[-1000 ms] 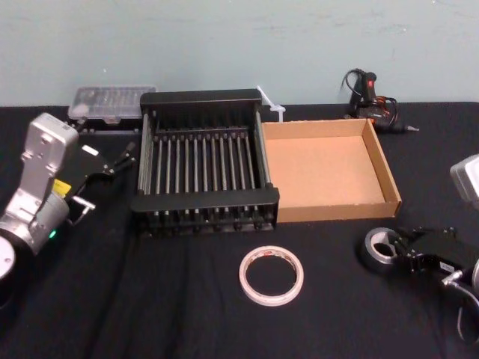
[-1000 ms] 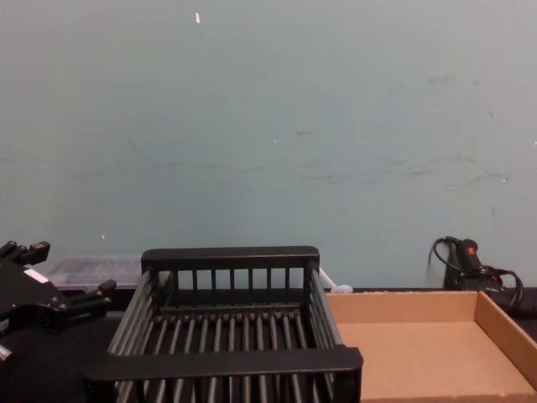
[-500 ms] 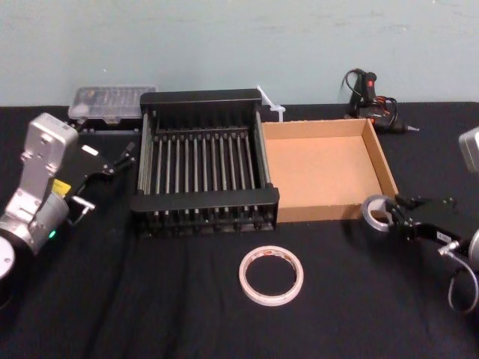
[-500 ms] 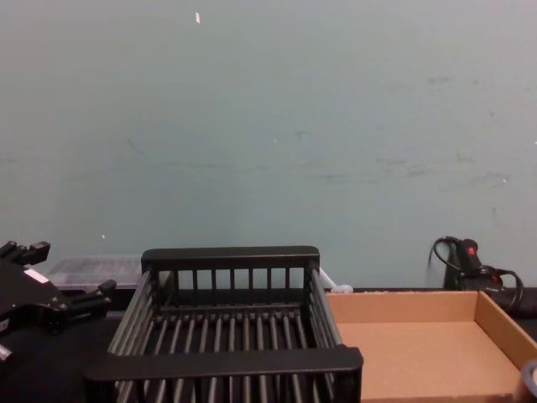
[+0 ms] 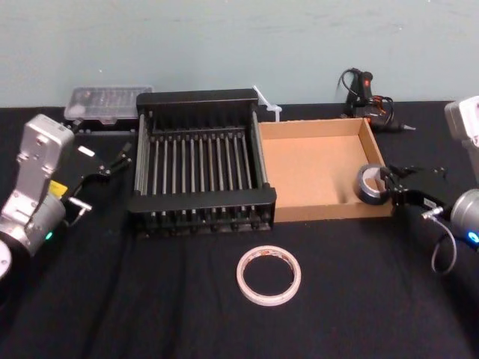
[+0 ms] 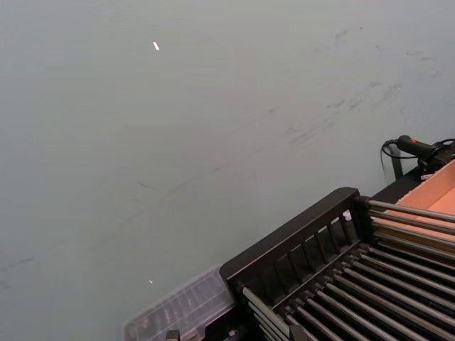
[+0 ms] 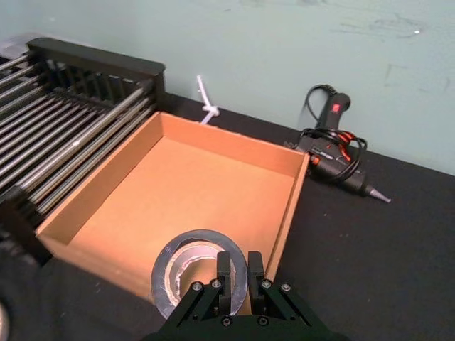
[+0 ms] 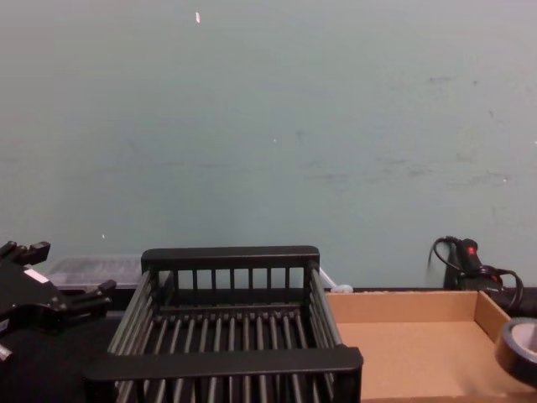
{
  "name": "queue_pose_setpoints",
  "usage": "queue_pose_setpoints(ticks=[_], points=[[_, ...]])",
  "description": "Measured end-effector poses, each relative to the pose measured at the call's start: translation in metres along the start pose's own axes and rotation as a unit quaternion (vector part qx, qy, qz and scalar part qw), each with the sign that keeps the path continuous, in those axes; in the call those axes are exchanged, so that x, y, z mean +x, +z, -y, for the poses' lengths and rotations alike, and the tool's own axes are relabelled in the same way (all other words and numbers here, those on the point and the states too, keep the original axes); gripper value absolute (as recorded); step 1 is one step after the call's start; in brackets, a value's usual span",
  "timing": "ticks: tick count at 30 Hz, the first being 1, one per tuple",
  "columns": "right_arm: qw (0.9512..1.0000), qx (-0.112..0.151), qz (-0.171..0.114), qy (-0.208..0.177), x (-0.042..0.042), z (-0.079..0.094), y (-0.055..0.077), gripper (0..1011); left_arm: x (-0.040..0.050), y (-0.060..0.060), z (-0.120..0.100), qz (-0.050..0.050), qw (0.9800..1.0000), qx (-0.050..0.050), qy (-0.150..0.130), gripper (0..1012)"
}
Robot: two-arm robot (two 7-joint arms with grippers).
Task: Pick up the white tape and place it into the black box , Pick up the silver tape and place it into the brown box.
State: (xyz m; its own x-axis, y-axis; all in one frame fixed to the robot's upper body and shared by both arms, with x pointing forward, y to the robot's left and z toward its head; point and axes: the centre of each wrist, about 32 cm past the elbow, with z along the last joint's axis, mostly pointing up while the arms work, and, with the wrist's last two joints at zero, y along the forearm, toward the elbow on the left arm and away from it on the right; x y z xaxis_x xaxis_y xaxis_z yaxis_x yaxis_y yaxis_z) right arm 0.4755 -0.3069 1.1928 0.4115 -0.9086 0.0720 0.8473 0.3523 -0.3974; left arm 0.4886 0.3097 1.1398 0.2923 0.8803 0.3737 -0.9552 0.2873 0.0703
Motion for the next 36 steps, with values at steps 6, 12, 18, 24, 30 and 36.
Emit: queue_pose_setpoints(ticks=[6,12,18,24,30,36], points=[[0.9999,0.0,-0.008,-0.009,0.0039,-0.015,0.003,144,0.0,0.0,0.0,0.0,1.0,0.0,0.0,1001],[0.9999,-0.001,-0.011,-0.01,0.0046,-0.024,0.005,144,0.0,0.0,0.0,0.0,1.0,0.0,0.0,1001],[0.9999,-0.002,-0.013,-0.007,0.0035,-0.029,0.005,144,0.0,0.0,0.0,0.0,1.0,0.0,0.0,1001],[0.9999,-0.002,-0.013,-0.006,0.003,-0.031,0.005,144,0.0,0.0,0.0,0.0,1.0,0.0,0.0,1001],[0.9999,-0.002,-0.013,-0.006,0.0032,-0.03,0.005,144,0.0,0.0,0.0,0.0,1.0,0.0,0.0,1001],[0.9999,-0.002,-0.013,-0.006,0.0034,-0.03,0.005,158,0.0,0.0,0.0,0.0,1.0,0.0,0.0,1002]])
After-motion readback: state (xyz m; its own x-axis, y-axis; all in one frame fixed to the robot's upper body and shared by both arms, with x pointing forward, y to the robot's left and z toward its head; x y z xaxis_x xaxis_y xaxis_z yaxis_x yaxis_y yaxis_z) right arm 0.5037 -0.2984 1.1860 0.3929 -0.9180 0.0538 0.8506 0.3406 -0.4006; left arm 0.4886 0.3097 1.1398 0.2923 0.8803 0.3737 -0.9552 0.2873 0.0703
